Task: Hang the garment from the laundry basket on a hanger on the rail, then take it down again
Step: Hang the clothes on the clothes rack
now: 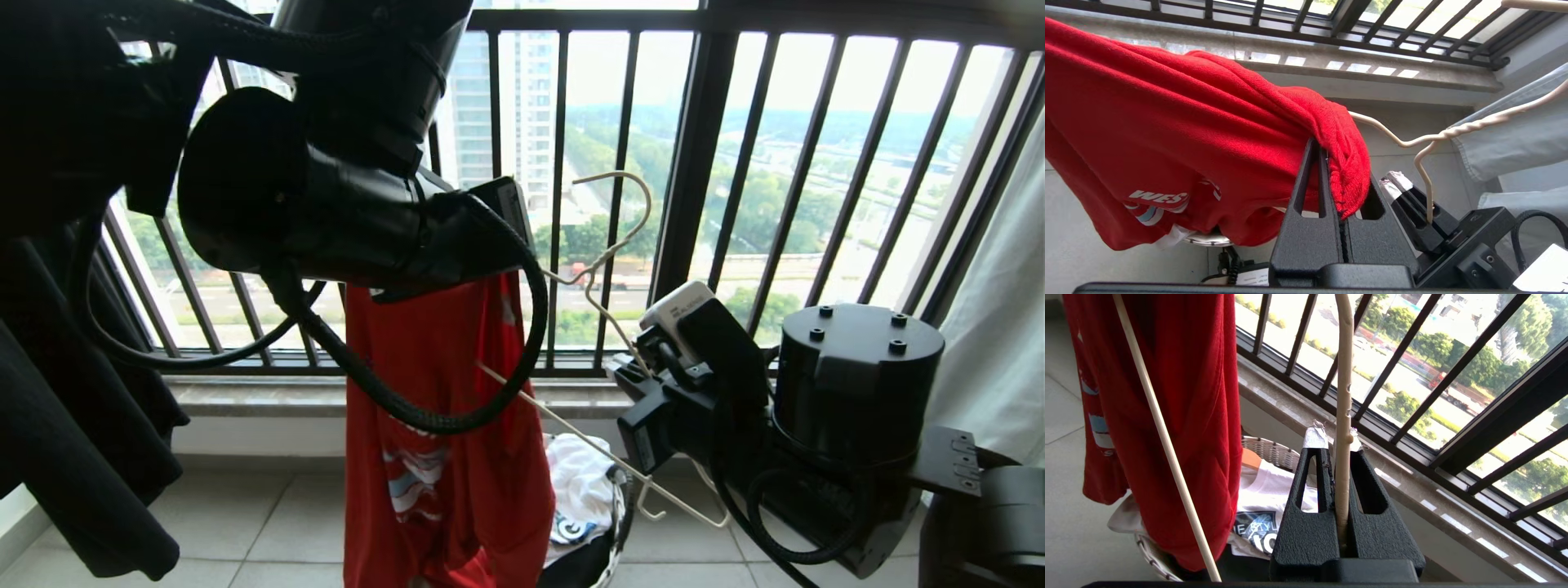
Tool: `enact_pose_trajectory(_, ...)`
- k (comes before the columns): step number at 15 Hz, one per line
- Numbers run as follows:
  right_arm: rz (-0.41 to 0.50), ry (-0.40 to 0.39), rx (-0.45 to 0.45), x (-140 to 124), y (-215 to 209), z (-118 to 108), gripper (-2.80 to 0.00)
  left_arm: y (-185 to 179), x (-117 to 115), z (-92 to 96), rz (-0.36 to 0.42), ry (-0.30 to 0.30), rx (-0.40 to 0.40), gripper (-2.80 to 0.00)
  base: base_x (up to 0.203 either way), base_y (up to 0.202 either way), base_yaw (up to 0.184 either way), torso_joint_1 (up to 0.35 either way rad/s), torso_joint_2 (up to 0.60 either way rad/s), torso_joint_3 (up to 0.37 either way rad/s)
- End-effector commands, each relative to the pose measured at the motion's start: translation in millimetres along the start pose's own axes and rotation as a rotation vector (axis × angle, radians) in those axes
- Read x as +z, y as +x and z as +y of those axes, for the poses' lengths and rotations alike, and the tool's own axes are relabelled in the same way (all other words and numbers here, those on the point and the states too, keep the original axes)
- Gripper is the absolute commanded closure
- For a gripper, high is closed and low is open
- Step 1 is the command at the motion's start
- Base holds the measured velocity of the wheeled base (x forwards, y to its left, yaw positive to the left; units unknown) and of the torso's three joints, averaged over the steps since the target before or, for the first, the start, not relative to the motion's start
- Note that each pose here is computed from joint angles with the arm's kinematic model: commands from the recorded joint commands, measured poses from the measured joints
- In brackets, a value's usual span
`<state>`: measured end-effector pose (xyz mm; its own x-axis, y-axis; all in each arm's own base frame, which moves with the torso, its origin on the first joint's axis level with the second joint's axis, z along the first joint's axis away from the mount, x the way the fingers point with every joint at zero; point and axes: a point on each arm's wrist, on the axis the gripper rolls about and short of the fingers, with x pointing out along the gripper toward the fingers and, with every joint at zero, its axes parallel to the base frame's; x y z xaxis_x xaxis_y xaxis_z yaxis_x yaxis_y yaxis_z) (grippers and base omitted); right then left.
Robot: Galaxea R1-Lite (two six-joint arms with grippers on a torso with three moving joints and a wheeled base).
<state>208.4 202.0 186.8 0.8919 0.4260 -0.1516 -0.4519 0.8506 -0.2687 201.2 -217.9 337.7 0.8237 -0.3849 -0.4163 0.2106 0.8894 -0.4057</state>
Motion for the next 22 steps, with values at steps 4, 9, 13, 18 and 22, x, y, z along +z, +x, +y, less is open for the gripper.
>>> enact_pose_trajectory(4, 0.0, 0.023, 0.014, -1, 3, 6, 0.0, -7, 1, 0.0, 0.06, -0.049, -0.094, 0.0, 0.0, 0.0, 0.0, 0.0, 0.0, 0.0)
enact_pose_trajectory(9, 0.009, 0.052, 0.065, -3, 2, 22, 0.0, 1, -8, 0.1, 0.098, -0.044, -0.107, 0.0, 0.0, 0.0, 0.0, 0.0, 0.0, 0.0)
enact_pose_trajectory(13, 0.018, 0.087, 0.114, -5, 1, 38, 0.0, 1, -14, -1.7, 0.103, -0.047, -0.175, 0.0, 0.0, 0.0, 0.0, 0.0, 0.0, 0.0)
enact_pose_trajectory(18, 0.022, 0.092, 0.128, -6, 1, 43, 0.0, -1, -20, -7.4, 0.114, -0.03, -0.196, 0.0, 0.0, 0.0, 0.0, 0.0, 0.0, 0.0)
enact_pose_trajectory(22, 0.022, 0.092, 0.13, -6, 1, 44, 0.0, 0, -24, -9.1, 0.118, -0.018, -0.189, 0.0, 0.0, 0.0, 0.0, 0.0, 0.0, 0.0)
